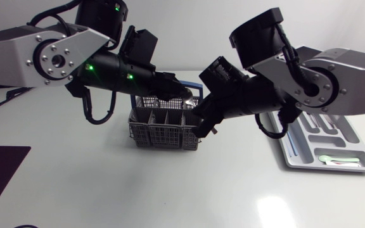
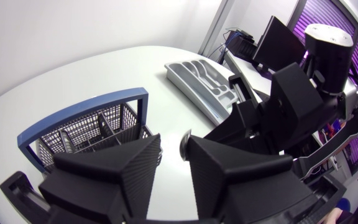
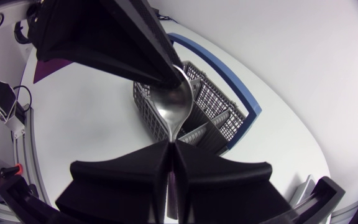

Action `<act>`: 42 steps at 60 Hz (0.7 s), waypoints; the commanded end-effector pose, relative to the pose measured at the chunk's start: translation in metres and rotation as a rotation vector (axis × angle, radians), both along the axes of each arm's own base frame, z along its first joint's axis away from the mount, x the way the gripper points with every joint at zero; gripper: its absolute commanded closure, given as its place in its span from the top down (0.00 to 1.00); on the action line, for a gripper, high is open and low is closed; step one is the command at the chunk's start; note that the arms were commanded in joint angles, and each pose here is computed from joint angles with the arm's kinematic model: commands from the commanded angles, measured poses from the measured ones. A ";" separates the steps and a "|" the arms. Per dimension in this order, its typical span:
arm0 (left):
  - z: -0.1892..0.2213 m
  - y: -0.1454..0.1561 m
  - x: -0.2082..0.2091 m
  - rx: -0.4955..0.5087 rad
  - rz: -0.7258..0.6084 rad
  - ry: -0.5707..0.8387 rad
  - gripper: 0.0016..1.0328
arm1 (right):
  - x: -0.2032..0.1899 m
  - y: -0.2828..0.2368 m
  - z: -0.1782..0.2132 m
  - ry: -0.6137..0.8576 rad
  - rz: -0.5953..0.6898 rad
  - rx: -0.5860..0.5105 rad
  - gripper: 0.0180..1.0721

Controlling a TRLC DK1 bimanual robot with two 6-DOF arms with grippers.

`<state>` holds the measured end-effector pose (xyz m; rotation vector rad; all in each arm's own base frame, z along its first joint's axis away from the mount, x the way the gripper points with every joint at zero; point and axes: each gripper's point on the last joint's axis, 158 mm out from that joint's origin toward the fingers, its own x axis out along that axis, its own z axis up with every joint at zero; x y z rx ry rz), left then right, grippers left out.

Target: Unload the cutlery basket into the drawer organizer.

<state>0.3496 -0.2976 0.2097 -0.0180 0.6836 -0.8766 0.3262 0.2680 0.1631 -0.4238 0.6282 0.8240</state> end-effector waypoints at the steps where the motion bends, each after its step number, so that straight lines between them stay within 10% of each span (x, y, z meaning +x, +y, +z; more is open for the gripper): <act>1: 0.036 0.010 0.017 -0.053 0.045 -0.074 0.44 | -0.011 -0.009 -0.019 0.035 0.018 -0.030 0.05; 21: 0.083 0.088 0.060 -0.033 0.207 -0.238 0.44 | -0.031 -0.047 -0.048 0.111 0.073 -0.049 0.05; 42: 0.046 0.140 0.057 0.161 0.202 -0.315 0.44 | -0.034 -0.138 -0.072 0.160 0.103 -0.056 0.06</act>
